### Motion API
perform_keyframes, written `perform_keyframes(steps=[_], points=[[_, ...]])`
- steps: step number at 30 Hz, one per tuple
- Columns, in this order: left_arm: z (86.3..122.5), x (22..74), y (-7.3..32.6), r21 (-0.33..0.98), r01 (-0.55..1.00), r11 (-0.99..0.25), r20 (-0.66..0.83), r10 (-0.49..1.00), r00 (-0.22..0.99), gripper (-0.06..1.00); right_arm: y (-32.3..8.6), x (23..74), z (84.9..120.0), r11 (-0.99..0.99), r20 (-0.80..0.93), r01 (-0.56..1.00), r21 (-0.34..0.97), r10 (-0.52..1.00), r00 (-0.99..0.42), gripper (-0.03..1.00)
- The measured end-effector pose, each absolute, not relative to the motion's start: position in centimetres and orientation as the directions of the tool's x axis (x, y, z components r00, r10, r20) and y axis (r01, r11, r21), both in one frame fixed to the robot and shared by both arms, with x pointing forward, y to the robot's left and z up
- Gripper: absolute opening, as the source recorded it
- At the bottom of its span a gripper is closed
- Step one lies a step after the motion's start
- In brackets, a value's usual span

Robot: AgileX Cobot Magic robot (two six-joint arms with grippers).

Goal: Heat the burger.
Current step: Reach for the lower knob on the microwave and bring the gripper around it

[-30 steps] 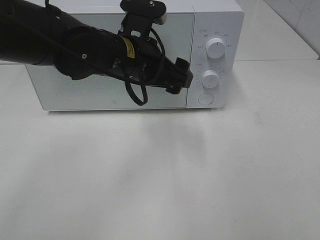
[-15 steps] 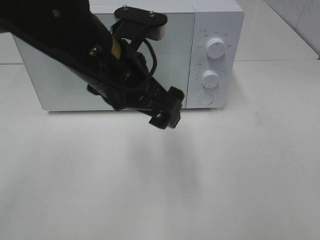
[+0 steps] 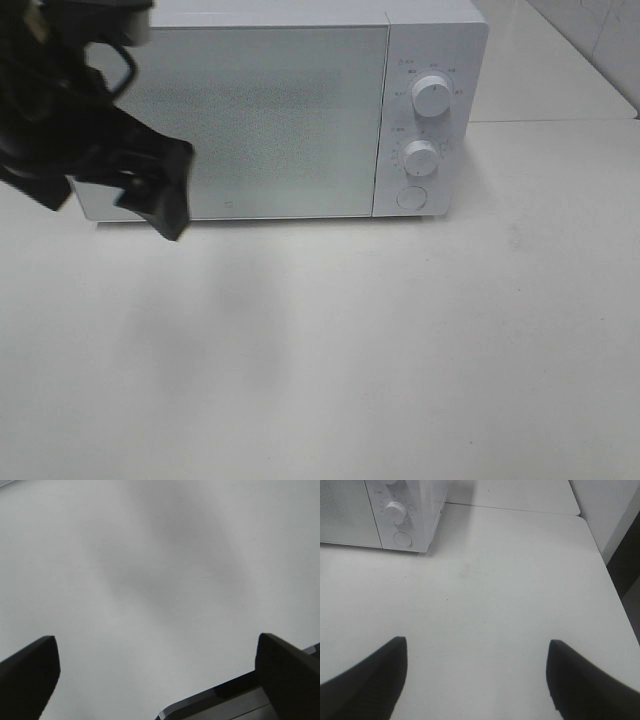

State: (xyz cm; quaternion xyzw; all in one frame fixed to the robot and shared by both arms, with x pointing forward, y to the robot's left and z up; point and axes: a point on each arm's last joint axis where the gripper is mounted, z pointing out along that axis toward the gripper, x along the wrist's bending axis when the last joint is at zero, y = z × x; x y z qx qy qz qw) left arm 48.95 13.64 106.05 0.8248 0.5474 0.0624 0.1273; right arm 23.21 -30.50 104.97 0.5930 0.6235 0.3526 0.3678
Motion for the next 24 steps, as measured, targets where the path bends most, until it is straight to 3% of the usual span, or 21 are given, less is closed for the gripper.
perform_keyframes(steps=[6, 12, 19, 24], points=[[108.8, 49.0, 19.7, 0.291, 0.935, -0.205, -0.038, 0.974, 0.225, 0.99, -30.5, 23.2, 105.0, 0.048, -0.040, 0.480, 0.876, 0.999, -0.026, 0.76], [109.2, 46.2, 24.1, 0.294, 0.952, -0.089, -0.049, 0.993, 0.108, 0.99, -30.5, 23.2, 105.0, 0.048, -0.040, 0.480, 0.876, 0.999, -0.026, 0.76], [107.7, 41.2, 26.0, 0.262, 0.964, -0.053, -0.055, 0.996, 0.069, 0.99, -30.5, 23.2, 105.0, 0.048, -0.040, 0.480, 0.876, 0.999, -0.026, 0.76], [106.4, 35.6, 27.3, 0.318, 0.947, -0.052, -0.068, 0.995, 0.078, 0.99, -30.5, 23.2, 105.0, 0.048, -0.040, 0.480, 0.876, 0.999, -0.026, 0.76]])
